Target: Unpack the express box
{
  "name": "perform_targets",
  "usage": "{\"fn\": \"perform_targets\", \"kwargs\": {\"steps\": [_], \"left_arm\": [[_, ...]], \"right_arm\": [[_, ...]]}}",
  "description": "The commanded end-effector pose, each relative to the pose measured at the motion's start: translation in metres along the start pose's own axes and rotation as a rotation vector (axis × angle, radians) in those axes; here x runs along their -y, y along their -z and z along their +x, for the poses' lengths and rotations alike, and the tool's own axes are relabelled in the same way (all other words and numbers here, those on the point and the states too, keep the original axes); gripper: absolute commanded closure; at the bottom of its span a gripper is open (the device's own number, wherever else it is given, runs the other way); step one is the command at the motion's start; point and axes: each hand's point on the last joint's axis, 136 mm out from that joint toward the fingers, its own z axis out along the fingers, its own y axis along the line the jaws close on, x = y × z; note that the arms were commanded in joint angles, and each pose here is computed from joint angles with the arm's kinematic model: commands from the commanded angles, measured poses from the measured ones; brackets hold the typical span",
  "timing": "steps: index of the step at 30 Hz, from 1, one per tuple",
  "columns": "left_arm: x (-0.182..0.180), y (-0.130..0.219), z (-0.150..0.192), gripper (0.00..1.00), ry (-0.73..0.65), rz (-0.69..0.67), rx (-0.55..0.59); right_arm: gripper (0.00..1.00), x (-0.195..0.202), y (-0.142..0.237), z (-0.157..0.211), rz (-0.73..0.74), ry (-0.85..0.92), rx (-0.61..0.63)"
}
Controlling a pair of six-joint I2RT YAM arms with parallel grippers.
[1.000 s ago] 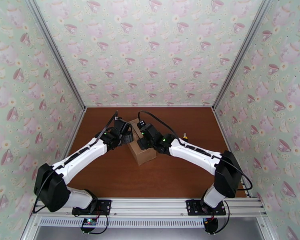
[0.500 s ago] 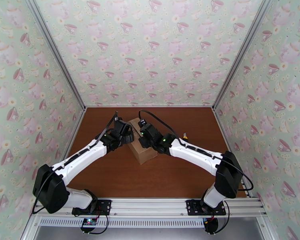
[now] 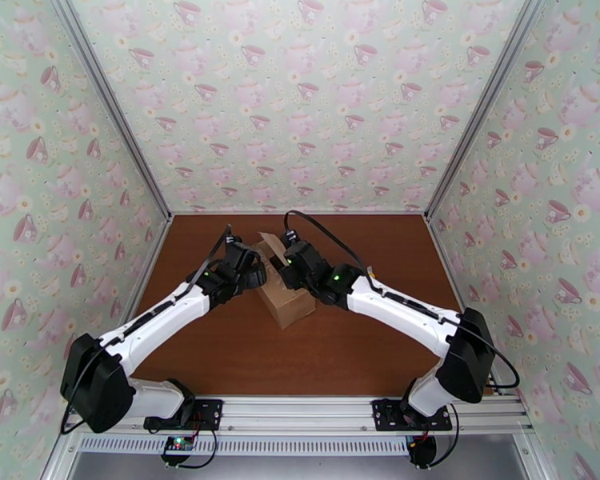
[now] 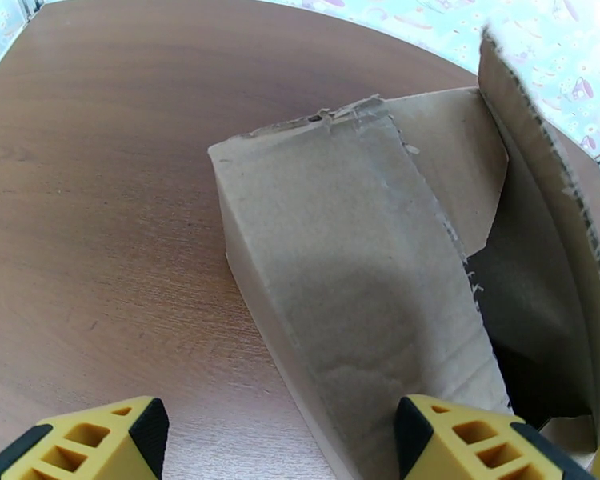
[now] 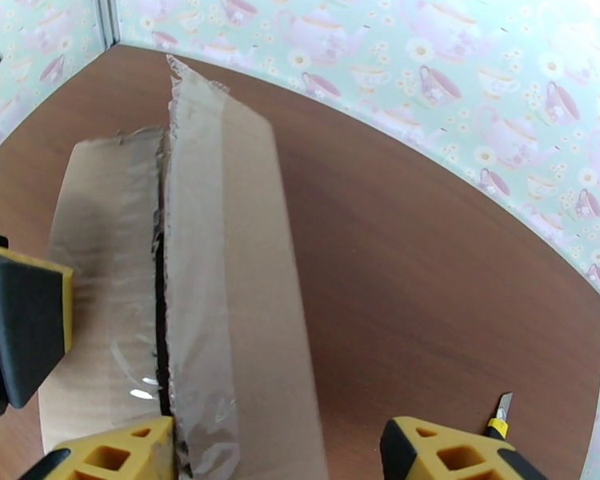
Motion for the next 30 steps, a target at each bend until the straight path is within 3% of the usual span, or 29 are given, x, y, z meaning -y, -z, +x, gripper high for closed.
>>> {"fn": "perform_targets", "kwargs": {"steps": [1, 17, 24, 30], "left_arm": [[-0.030, -0.006, 0.037, 0.21, -0.044, -0.102, -0.128], [-0.026, -0.001, 0.024, 0.21, -0.080, -0.107, -0.117], [-0.017, -0.001, 0.017, 0.21, -0.108, -0.091, -0.120], [0.010, 0.017, -0.007, 0.20, -0.144, -0.028, -0.080]], "right_arm": [[0.30, 0.022, 0.011, -0.010, 0.046, -0.045, 0.011], [0.31, 0.073, -0.019, 0.027, 0.018, -0.231, -0.107], [0.34, 0.067, -0.044, 0.063, -0.035, -0.309, -0.181], [0.34, 0.059, -0.037, 0.077, -0.085, -0.393, -0.152]]}}
